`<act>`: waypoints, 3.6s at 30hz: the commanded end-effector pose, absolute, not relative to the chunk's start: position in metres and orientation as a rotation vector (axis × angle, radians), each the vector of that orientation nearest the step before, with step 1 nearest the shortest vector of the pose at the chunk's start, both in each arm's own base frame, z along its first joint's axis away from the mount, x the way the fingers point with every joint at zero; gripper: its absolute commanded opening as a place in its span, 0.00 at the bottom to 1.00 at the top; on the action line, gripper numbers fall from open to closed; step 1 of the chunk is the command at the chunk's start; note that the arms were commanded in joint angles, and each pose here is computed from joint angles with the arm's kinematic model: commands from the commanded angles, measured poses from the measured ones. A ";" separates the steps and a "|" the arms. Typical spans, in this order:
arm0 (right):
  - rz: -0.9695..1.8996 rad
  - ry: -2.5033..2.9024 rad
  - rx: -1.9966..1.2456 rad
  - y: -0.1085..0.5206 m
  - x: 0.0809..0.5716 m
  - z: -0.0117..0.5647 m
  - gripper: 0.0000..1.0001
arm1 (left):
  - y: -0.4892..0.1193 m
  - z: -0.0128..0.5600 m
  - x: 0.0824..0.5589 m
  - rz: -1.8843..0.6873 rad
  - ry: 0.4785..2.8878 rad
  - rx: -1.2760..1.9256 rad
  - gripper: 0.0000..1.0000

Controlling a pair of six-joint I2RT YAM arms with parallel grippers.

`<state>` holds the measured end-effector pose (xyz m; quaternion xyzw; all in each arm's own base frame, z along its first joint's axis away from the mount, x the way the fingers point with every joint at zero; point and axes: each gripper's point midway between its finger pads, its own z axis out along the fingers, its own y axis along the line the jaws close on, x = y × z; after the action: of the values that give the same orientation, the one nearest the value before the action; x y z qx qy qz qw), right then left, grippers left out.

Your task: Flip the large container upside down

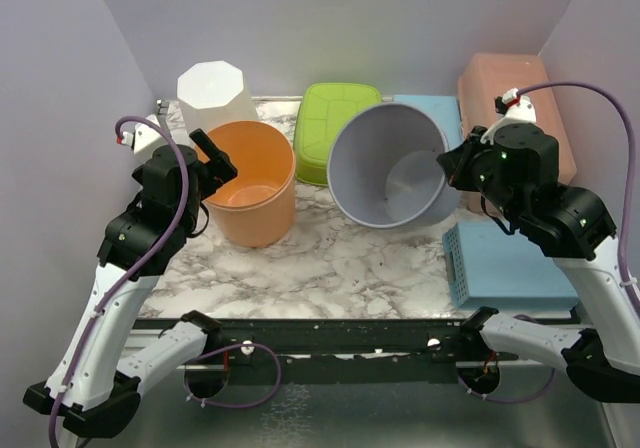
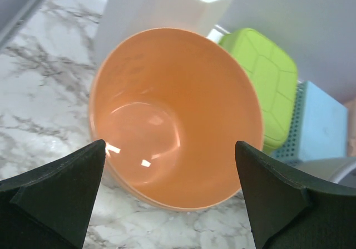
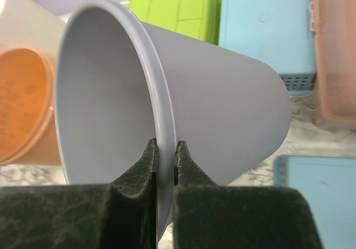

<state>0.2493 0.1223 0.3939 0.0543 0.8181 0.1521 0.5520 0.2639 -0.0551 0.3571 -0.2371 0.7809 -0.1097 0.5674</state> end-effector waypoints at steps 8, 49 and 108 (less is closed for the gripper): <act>0.079 1.985 0.019 0.099 0.256 0.390 0.00 | -0.013 0.333 0.244 0.009 1.870 -0.654 0.99; -0.742 1.668 -0.624 0.238 0.218 0.341 0.01 | 0.025 0.259 0.278 0.082 2.083 -0.653 0.99; 0.520 2.316 -0.708 0.365 0.143 0.190 0.18 | 0.111 0.278 0.250 0.405 1.975 -0.829 0.64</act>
<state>0.1636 0.3747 0.2472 -0.2235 0.8513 0.2443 0.4071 0.2544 0.1118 0.2581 -0.3429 0.8092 0.1718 0.4451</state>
